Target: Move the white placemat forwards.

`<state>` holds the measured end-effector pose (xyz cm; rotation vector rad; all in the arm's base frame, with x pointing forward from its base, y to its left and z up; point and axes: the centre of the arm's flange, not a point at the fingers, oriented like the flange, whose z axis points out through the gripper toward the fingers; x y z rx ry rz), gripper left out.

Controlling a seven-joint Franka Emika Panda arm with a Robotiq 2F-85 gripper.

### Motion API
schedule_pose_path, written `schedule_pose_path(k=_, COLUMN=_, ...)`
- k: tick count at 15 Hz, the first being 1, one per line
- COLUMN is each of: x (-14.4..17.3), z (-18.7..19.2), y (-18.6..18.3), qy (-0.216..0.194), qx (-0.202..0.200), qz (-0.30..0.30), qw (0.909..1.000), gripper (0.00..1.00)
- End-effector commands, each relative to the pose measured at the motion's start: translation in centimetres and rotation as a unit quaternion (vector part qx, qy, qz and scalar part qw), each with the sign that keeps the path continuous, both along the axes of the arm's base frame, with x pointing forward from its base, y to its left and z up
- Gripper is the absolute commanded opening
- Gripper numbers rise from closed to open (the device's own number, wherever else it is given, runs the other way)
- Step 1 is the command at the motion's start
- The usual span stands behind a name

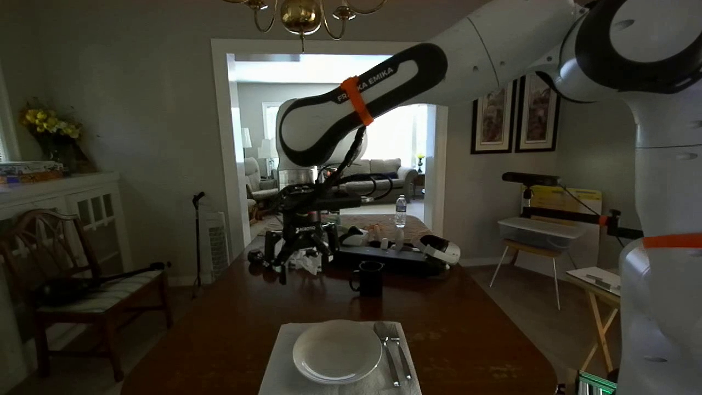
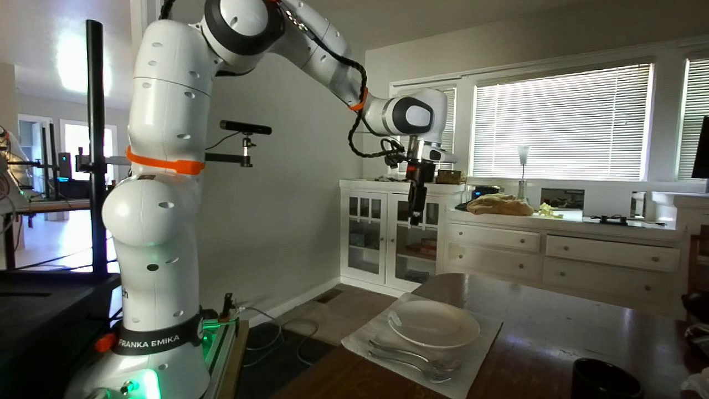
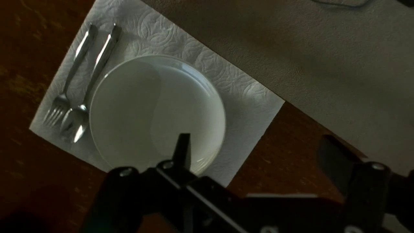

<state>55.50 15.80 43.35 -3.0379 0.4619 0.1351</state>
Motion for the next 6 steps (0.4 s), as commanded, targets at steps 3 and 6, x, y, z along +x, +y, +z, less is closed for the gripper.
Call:
schedule_pose_path(k=3, x=-1.7, z=0.4, y=-1.7, qy=0.005, qx=-0.003, qz=-0.067, qw=0.9978, gripper=1.00)
schedule_pose_path(k=6, x=-2.5, z=0.7, y=-2.0, qy=0.005, qx=-0.005, qz=-0.082, qw=0.9966, gripper=1.00)
